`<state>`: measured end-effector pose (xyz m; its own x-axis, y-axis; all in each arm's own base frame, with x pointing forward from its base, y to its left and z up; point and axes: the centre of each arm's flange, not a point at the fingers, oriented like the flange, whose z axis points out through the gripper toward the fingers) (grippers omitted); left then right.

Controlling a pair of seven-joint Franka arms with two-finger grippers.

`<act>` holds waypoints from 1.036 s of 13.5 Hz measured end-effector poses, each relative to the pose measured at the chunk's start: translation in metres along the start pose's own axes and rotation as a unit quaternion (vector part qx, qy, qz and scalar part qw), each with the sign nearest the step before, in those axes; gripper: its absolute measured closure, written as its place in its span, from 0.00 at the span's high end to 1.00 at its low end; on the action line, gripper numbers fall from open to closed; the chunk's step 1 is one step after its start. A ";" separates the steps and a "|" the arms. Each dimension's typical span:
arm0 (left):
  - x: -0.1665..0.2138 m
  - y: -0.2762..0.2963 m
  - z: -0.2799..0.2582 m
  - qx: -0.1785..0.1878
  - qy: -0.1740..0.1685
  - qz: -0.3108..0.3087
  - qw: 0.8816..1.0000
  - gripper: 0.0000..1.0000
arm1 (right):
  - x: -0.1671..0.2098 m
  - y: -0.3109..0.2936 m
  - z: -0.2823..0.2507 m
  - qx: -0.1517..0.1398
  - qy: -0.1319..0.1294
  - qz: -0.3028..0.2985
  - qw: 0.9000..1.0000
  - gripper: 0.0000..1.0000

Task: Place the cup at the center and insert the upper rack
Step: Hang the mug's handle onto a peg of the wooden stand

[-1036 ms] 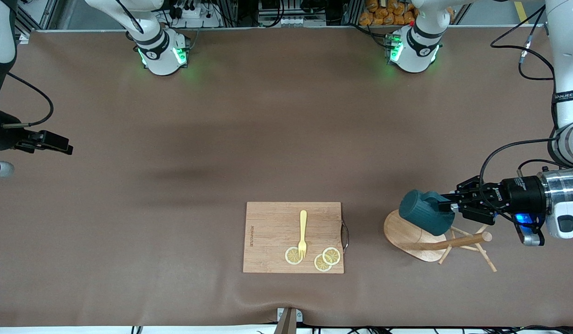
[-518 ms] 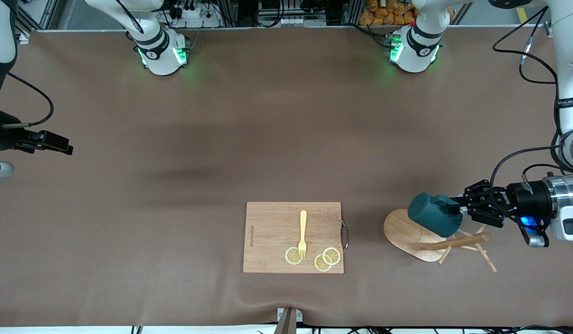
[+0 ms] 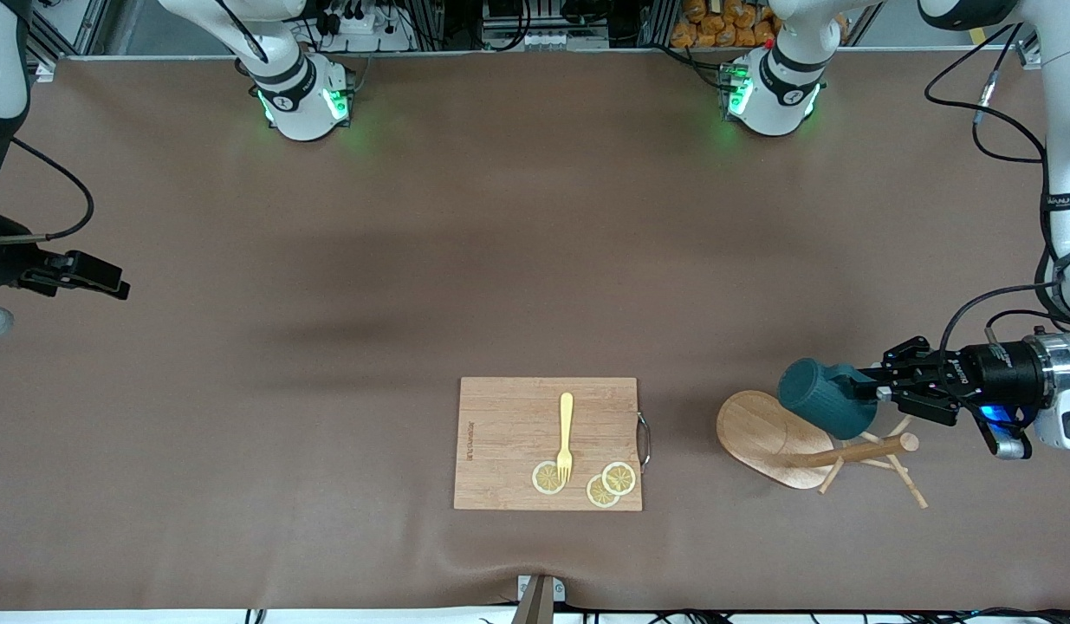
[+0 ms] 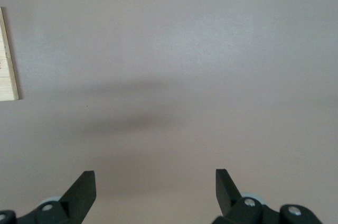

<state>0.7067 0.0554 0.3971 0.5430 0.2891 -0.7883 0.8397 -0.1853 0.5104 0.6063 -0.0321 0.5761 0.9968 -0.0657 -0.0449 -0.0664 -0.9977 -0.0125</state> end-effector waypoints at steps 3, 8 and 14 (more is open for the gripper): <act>0.008 -0.004 -0.009 -0.013 -0.002 -0.002 1.000 0.20 | 0.000 0.009 0.000 0.000 0.000 0.008 1.000 1.00; 0.018 -0.009 -0.013 -0.028 -0.007 0.015 0.999 0.20 | 0.000 0.013 0.001 0.000 0.000 0.011 1.000 1.00; 0.035 -0.021 -0.031 -0.044 0.004 0.020 0.999 0.20 | 0.001 0.020 0.002 0.000 -0.002 0.017 1.000 1.00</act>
<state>0.7078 0.0982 0.3695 0.5758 0.2902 -0.7643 0.8138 -0.1133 0.5701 0.6060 -0.0520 0.5736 0.9939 -0.0988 -0.0484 -0.0995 -0.9950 -0.0111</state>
